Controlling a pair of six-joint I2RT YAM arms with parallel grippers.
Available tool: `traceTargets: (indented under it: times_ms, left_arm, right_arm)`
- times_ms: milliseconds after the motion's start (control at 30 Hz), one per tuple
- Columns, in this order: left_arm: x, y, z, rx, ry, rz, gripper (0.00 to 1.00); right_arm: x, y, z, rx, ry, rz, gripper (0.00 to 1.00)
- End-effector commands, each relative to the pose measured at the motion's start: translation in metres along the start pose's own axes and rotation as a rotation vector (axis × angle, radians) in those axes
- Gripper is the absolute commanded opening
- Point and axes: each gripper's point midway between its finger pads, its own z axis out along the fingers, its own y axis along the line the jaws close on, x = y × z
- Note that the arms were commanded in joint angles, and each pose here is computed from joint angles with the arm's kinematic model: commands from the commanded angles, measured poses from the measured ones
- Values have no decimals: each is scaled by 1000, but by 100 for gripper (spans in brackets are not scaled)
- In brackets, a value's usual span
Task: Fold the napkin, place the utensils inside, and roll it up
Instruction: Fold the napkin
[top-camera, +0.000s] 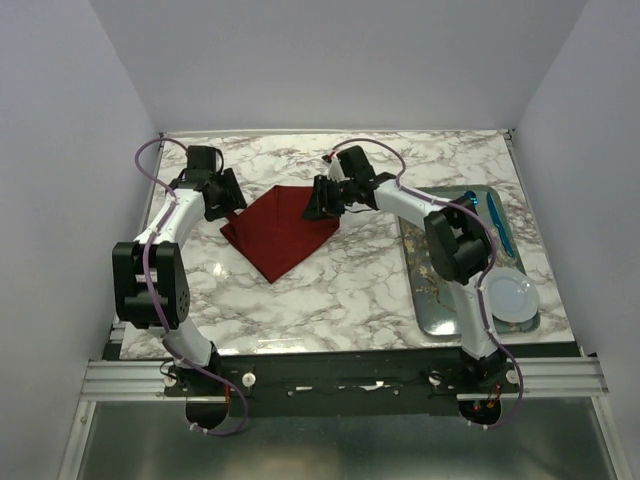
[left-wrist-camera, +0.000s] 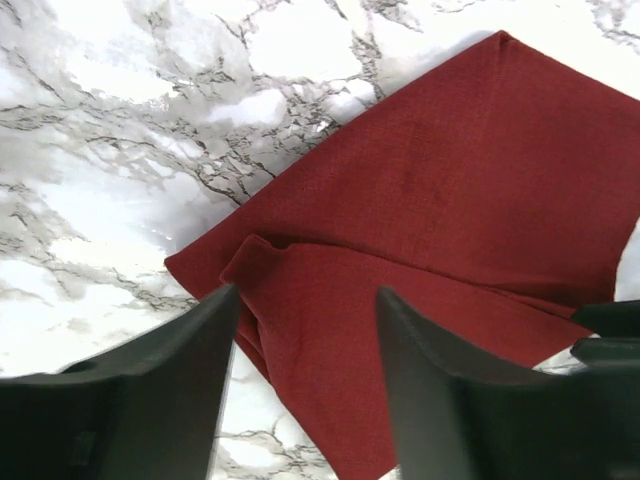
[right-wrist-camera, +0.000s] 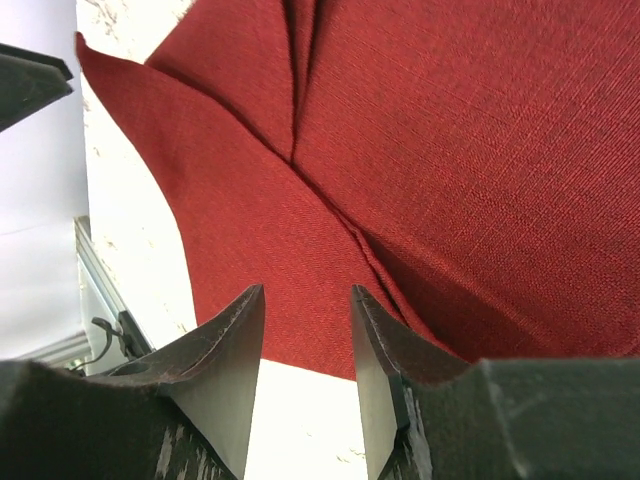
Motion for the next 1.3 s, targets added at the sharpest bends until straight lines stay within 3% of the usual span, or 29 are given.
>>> traceTargets:
  times_ms: [0, 67, 333, 633, 900, 1033, 1267]
  left_arm:
    - [15, 14, 17, -42, 50, -2, 58]
    - [20, 27, 18, -103, 53, 15, 49]
    - [18, 37, 13, -149, 31, 30, 39]
    - [31, 55, 21, -223, 72, 59, 37]
    - [10, 33, -3, -143, -8, 30, 36]
    - [3, 33, -3, -115, -19, -21, 48]
    - [7, 35, 21, -106, 29, -57, 48]
  right_arm:
    - [17, -5, 8, -13, 55, 34, 48]
    - [24, -11, 8, 2, 65, 40, 48]
    - [44, -31, 4, 66, 83, 68, 47]
    - [58, -53, -6, 139, 84, 96, 47]
    - [40, -22, -14, 54, 64, 38, 47]
    - [30, -5, -17, 16, 50, 17, 48]
    - [34, -10, -14, 29, 62, 33, 47]
